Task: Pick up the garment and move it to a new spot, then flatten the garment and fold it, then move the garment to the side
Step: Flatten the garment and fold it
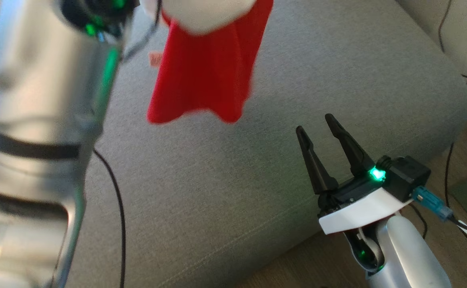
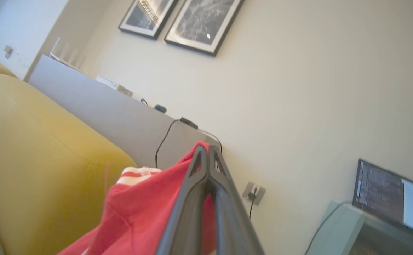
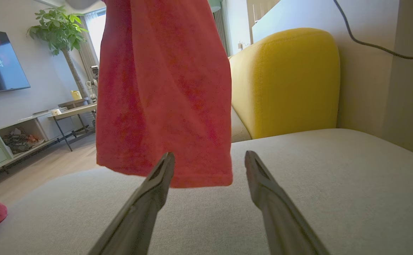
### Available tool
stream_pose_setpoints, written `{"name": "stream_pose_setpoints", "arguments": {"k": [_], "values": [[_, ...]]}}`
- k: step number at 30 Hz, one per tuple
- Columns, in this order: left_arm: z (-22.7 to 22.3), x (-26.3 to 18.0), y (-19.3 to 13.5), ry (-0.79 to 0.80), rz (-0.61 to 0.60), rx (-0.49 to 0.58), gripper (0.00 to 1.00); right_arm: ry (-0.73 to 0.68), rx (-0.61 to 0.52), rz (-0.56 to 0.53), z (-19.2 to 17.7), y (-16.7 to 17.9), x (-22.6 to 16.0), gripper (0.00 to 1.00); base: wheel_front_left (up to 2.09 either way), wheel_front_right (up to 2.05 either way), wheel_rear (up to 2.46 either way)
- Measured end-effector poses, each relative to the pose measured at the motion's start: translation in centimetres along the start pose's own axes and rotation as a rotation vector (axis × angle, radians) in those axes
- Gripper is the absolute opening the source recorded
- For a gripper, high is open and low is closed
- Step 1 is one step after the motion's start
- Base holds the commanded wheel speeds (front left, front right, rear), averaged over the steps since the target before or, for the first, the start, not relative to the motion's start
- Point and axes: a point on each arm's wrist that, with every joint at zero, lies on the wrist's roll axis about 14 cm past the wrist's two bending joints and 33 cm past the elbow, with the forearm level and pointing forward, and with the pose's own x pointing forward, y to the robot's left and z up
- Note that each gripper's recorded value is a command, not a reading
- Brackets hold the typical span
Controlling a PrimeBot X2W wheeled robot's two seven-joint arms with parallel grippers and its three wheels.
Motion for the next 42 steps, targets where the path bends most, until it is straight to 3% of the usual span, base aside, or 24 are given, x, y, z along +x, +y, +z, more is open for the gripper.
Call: {"name": "stream_pose_setpoints", "arguments": {"k": [4, 7, 8, 9, 11, 15, 20, 21, 22, 23, 32, 42], "values": [[5.2, 2.2, -1.0, -0.150, 0.063, -0.039, 0.00, -0.027, -0.003, -0.014, 1.0, -0.5, -0.6, 1.00, 0.00, 0.00, 0.00], [7.0, 2.6, 0.8, -0.173, 0.178, -0.010, 0.00, -0.037, -0.001, -0.015, 1.3, -0.5, -0.5, 1.00, 0.00, 0.00, 0.00], [6.6, 2.4, 2.1, -0.150, 0.231, 0.006, 0.00, -0.039, 0.003, -0.012, 1.3, -0.4, -0.4, 1.00, 0.00, 0.00, 0.00], [5.1, 1.0, 5.8, -0.091, 0.348, 0.025, 0.00, -0.040, 0.011, -0.004, 1.3, -0.1, -0.3, 1.00, 0.00, 0.00, 0.00], [2.8, -1.5, 10.2, -0.019, 0.465, 0.048, 0.00, -0.035, 0.017, 0.005, 1.1, 0.2, -0.1, 1.00, 0.00, 0.00, 0.00], [-2.9, -9.9, 19.4, 0.156, 0.702, 0.085, 0.00, -0.025, 0.023, 0.014, 0.7, 0.5, 0.1, 1.00, 0.00, 0.00, 0.00], [-7.4, -19.5, 26.1, 0.321, 0.876, 0.115, 0.00, 0.001, 0.020, 0.021, -0.2, 0.7, 0.5, 1.00, 0.00, 0.00, 0.00], [-7.3, -20.4, 26.8, 0.319, 0.884, 0.125, 0.09, 0.010, 0.019, 0.025, -0.5, 0.9, 0.6, 1.00, 0.00, 0.00, 0.00], [-7.0, -20.8, 27.3, 0.310, 0.886, 0.140, 0.51, 0.019, 0.015, 0.031, -0.8, 1.1, 0.7, 1.00, 0.00, 0.00, 0.00], [-6.5, -21.0, 27.6, 0.297, 0.875, 0.161, 1.00, 0.027, 0.013, 0.040, -1.1, 1.3, 0.8, 1.00, 0.00, 0.00, 0.00], [-2.9, -22.7, 27.6, 0.255, 0.749, 0.513, 1.00, 0.122, 0.026, 0.109, -4.6, 3.5, 1.6, 1.00, 0.00, 0.00, 0.00], [-2.2, -29.3, 22.8, 0.188, 0.763, 0.659, 1.00, 0.267, 0.068, 0.208, -9.7, 6.9, 2.5, 1.00, 0.00, 0.00, 0.00]]}}
